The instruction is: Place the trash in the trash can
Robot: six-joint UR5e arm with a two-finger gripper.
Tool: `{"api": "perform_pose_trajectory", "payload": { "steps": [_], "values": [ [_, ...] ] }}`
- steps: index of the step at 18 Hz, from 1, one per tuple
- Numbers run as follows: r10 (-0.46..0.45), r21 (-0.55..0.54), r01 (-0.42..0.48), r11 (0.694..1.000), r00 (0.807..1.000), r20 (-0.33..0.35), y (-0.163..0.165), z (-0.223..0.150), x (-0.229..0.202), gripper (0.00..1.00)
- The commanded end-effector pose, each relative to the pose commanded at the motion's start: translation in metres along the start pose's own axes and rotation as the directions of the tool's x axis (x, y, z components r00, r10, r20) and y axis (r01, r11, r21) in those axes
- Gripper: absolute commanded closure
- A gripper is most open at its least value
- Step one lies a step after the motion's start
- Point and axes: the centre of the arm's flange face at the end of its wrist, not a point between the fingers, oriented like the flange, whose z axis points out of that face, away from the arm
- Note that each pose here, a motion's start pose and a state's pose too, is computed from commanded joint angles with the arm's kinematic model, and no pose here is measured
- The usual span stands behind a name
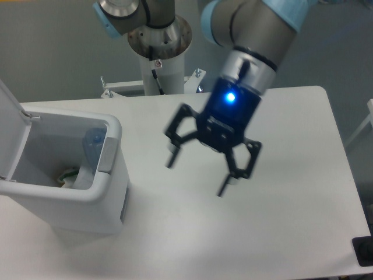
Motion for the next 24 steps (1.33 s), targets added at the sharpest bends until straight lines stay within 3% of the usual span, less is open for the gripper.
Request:
{"api": "perform_pose_trajectory", "payload": {
  "steps": [2, 5, 7, 10, 13, 17, 24],
  "values": [
    [0.028, -0.057, -0.030, 0.998, 0.999, -0.023, 0.035, 0.025, -0.008, 0.00],
    [0.065, -0.226, -0.055, 0.973, 0.997, 0.037, 0.058, 0.036, -0.019, 0.00],
    [0.104, -0.333, -0.072, 0.940, 0.991, 0.079, 0.066, 0.035, -0.025, 0.00],
    [0.180, -0.487, -0.107, 0.867, 0.978, 0.105, 0.081, 0.033, -0.027, 0.00],
    [0.180, -0.517, -0.107, 0.849, 0.979, 0.093, 0.088, 0.040, -0.023, 0.00],
    [0.267, -0.643, -0.169, 0.747, 0.962, 0.057, 0.098, 0.045, -0.015, 0.00],
    [0.277, -0.712, -0.173, 0.680, 0.961, 0.030, 0.110, 0.061, -0.007, 0.00]
  ]
}}
